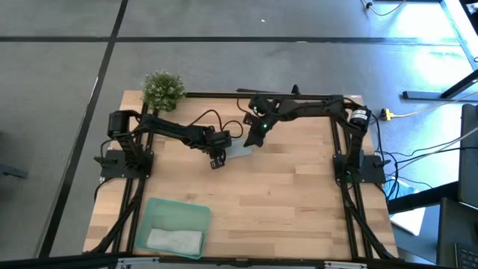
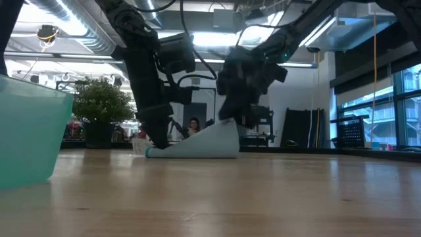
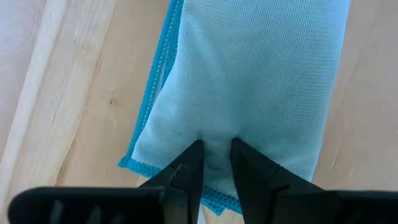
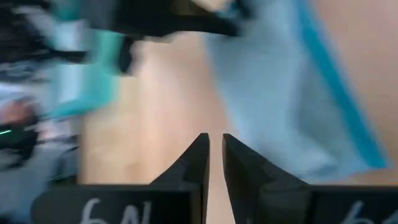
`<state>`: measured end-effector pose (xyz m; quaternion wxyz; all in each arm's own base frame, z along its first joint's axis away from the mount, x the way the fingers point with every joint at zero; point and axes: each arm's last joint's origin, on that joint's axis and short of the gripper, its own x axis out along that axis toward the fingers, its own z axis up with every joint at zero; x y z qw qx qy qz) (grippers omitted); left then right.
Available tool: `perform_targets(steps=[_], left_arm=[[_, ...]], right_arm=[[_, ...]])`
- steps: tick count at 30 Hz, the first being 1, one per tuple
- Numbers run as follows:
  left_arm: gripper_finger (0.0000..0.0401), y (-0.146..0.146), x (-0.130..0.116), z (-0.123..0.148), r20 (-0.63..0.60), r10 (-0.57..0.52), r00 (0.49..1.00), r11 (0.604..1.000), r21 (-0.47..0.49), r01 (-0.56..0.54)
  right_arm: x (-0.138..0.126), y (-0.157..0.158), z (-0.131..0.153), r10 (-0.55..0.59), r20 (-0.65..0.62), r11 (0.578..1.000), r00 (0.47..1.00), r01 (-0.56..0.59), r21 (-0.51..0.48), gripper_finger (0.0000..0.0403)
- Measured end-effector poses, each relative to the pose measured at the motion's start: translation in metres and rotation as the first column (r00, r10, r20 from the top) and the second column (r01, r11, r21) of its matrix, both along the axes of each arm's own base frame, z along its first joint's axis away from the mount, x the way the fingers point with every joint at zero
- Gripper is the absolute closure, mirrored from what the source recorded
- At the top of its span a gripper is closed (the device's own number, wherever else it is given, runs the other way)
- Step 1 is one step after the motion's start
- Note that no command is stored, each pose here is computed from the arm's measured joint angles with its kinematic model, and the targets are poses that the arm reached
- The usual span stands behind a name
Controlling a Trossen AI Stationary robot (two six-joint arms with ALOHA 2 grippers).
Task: Roll microfiber towels into tight, uniform cylinder then place into a basket
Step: Roll the blue microfiber cloth
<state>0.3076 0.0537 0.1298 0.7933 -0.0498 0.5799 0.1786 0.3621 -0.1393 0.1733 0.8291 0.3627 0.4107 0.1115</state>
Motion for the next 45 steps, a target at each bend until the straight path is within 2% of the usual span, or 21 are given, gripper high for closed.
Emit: perform_targets(steps=[6, 12, 18, 28, 30, 34, 40, 45], left_arm=[[0.0321, 0.0, 0.0, 0.0, 0.002, -0.002, 1.0, 1.0, -0.008, 0.002], [0.0321, 0.0, -0.001, 0.006, 0.022, -0.023, 0.999, 1.0, 0.0, 0.023], [0.0321, 0.003, -0.006, 0.021, 0.038, -0.05, 0.998, 0.997, 0.062, 0.048], [0.0321, 0.004, -0.016, 0.065, 0.194, -0.046, 0.98, 0.994, 0.105, 0.026], [0.0321, 0.003, -0.014, 0.073, 0.251, -0.065, 0.966, 0.996, 0.081, 0.046], [0.0321, -0.002, -0.007, 0.065, 0.311, -0.159, 0.937, 0.987, 0.02, 0.161], [0.0321, 0.002, -0.001, 0.05, 0.291, -0.159, 0.943, 0.987, 0.011, 0.163], [0.0321, 0.002, -0.002, 0.049, 0.287, -0.176, 0.942, 0.983, 0.01, 0.181]], right_arm=[[-0.002, -0.004, -0.021, -0.128, -0.111, 0.984, 0.986, 0.113, -0.139, 0.0357], [-0.004, -0.01, -0.041, -0.177, -0.176, 0.977, 0.968, 0.151, -0.152, 0.0357], [-0.003, -0.01, -0.052, -0.178, -0.206, 0.977, 0.962, 0.149, -0.151, 0.0357], [-0.003, -0.011, -0.053, -0.211, -0.225, 0.971, 0.951, 0.177, -0.162, 0.0357], [-0.003, -0.011, -0.053, -0.211, -0.226, 0.971, 0.951, 0.177, -0.162, 0.0357], [-0.003, -0.011, -0.053, -0.21, -0.225, 0.971, 0.951, 0.177, -0.159, 0.0357], [-0.003, -0.011, -0.053, -0.206, -0.223, 0.972, 0.953, 0.173, -0.161, 0.0357], [-0.003, -0.011, -0.053, -0.206, -0.222, 0.972, 0.953, 0.172, -0.161, 0.0357]])
